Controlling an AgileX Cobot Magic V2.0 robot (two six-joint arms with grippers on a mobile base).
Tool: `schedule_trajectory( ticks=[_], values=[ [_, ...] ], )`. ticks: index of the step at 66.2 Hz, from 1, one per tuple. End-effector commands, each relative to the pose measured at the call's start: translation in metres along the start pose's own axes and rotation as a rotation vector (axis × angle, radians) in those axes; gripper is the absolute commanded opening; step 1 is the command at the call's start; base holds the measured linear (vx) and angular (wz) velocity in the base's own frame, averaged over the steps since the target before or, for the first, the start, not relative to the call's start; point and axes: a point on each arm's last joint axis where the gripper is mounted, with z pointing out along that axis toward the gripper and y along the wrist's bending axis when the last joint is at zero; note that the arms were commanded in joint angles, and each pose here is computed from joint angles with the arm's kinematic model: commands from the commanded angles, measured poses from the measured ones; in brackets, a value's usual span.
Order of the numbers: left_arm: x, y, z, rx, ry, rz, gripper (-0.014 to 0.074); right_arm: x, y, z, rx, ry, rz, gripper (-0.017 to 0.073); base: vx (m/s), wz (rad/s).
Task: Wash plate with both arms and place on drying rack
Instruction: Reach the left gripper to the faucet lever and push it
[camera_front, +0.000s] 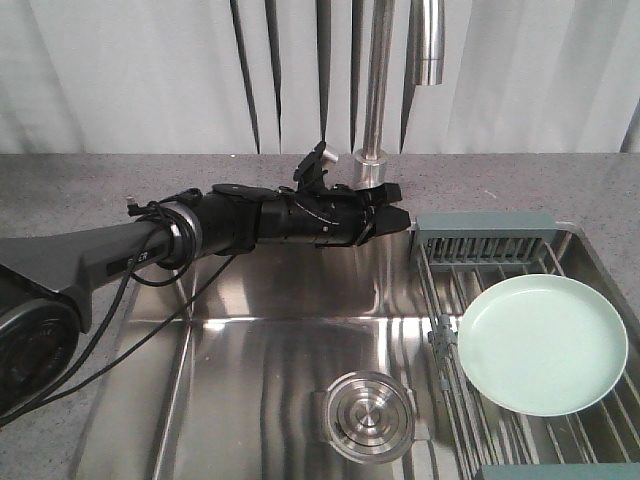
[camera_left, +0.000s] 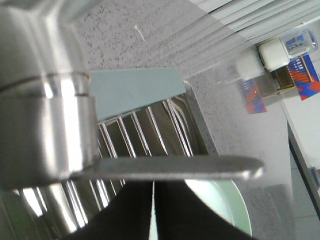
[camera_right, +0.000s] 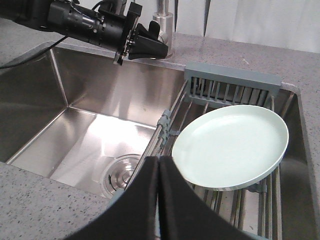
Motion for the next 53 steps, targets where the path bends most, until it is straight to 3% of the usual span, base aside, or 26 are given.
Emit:
schedule_trajectory(
  ticks=[1,30,36,48,53],
  values=[
    [-0.025,-0.049,-0.015,0.108,-0.098,0.008,-0.0006,-0.012,0.000,-0.004,0.004,-0.087,0.009,-0.0010,0.00,0.00],
    [-0.053,-0.075,-0.022,0.108,-0.227,0.084,-0.0006,-0.012,0.001,-0.004,-0.001,-0.086,0.013,-0.0010,0.00,0.00],
    [-0.051,-0.078,-0.023,0.137,-0.201,0.091,-0.0006,-0.012,0.001,-0.004,-0.001,-0.086,0.013,-0.0010,0.00,0.00],
    [-0.042,-0.092,-0.027,0.206,-0.093,0.159,-0.0006,-0.012,0.001,-0.004,-0.001,-0.086,0.013,-0.0010,0.00,0.00],
    [-0.041,-0.100,-0.035,0.183,-0.051,0.195,-0.0006,-0.012,0.001,-0.004,-0.001,-0.086,0.013,-0.0010,0.00,0.00]
  ],
)
